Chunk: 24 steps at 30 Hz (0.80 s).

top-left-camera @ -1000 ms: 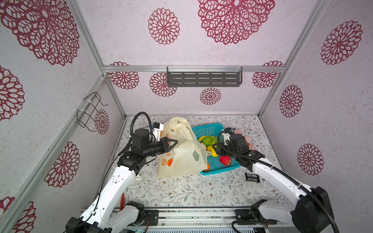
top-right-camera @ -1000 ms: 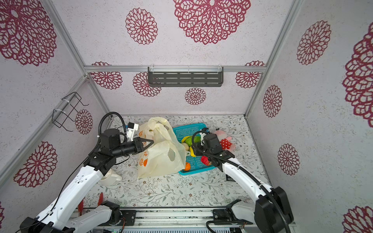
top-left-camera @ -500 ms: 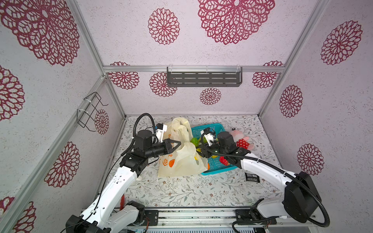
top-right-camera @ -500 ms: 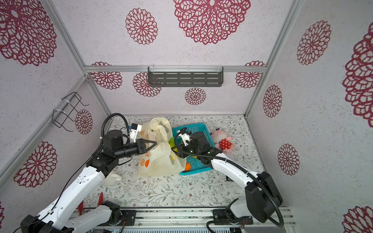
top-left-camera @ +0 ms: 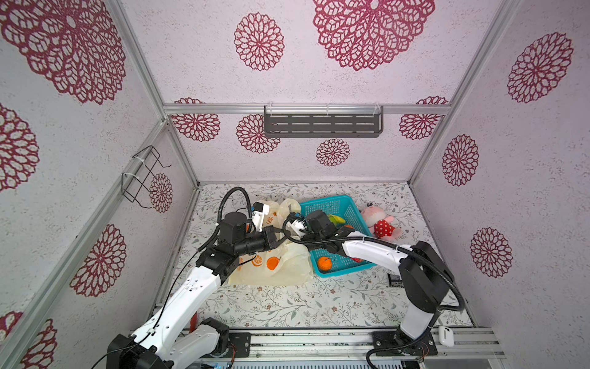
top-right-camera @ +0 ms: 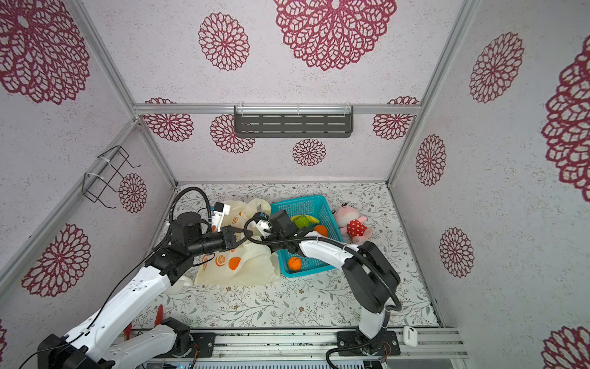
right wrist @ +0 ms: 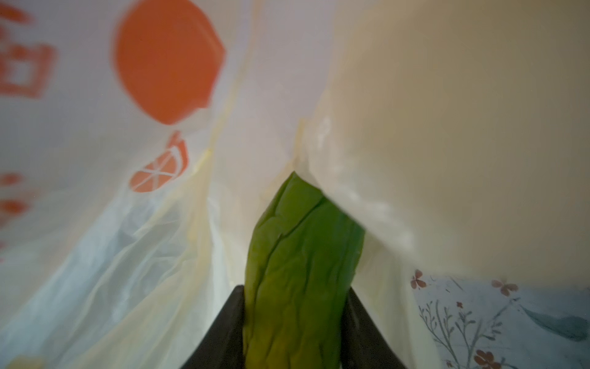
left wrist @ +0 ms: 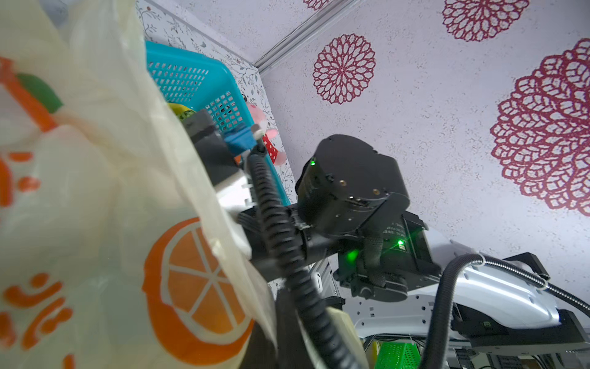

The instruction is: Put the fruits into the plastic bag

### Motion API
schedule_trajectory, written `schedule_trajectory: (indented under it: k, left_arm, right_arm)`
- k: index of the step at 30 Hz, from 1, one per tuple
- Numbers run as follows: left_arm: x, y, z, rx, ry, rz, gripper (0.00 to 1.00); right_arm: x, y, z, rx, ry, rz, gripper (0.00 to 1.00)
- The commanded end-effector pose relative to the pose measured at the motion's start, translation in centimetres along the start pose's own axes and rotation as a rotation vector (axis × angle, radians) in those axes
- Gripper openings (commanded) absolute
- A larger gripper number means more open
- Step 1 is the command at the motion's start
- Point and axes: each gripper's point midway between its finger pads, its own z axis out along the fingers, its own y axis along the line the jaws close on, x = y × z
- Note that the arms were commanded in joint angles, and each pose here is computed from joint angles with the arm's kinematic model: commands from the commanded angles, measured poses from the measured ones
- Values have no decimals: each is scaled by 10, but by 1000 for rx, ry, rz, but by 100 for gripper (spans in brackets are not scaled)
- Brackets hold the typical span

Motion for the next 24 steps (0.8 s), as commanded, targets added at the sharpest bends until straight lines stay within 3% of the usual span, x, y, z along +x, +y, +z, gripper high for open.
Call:
schedule_trajectory:
  k: [1,14,17,24]
  left_arm:
    - [-6,-9,-4,30,-46,18,0]
    - [-9,-36,-61,42,-189,95,0]
    - [-4,-33,-68,35,-207,105,0]
    - [0,-32,-64,66,-197,120,0]
  right_arm:
    - [4,-22,1,139,35,41,14]
    - [-35,-79,-91,580,-210,57,14]
    - [-43,-79,-110,559,-276,72,14]
    - [-61,-2,-146,279,-399,-151,14]
